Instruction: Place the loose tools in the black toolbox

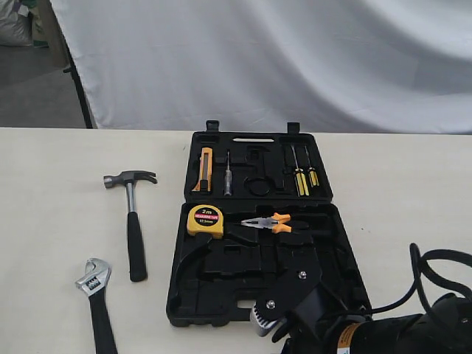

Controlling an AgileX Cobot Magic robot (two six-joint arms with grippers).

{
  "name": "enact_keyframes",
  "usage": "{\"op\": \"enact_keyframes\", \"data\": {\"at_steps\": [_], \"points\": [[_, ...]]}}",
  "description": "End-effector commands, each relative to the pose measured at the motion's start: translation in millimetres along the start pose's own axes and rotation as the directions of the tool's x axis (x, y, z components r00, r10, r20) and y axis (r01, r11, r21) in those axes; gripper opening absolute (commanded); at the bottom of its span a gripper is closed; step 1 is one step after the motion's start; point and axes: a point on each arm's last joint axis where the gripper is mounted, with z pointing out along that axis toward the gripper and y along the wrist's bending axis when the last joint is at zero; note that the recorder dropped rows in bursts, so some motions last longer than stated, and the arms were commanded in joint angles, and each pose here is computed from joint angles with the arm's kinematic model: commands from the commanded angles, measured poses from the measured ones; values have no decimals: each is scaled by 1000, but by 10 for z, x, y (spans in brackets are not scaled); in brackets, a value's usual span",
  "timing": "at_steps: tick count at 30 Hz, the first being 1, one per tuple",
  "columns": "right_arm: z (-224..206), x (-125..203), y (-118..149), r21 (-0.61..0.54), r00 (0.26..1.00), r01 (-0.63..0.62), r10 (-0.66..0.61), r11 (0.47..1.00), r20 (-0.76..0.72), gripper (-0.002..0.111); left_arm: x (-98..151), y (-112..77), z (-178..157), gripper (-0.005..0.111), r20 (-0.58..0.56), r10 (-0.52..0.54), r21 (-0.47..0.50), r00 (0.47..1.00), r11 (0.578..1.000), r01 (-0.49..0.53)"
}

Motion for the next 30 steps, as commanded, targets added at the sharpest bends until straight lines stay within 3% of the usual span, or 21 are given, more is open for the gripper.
{"op": "enact_keyframes", "data": {"at_steps": [1,10,21,25,30], "points": [[-4,-13,-1,1,999,38,-38,999,8,67,-21,9,-4,1,20,0,-21,1000,1000,1],[93,0,-31,20,998,66,-67,998,19,67,-21,9,-4,1,20,0,-21,1000,1000,1],[313,70,-65,48,1000,13,-13,999,-12,67,-21,9,-4,1,20,0,-21,1000,1000,1],[312,109,-57,38,998,17,-15,999,-55,58,-21,9,-4,1,20,0,-21,1000,1000,1],[313,106,-57,39,999,17,-15,999,-52,38,-21,9,-4,1,20,0,-21,1000,1000,1]]}}
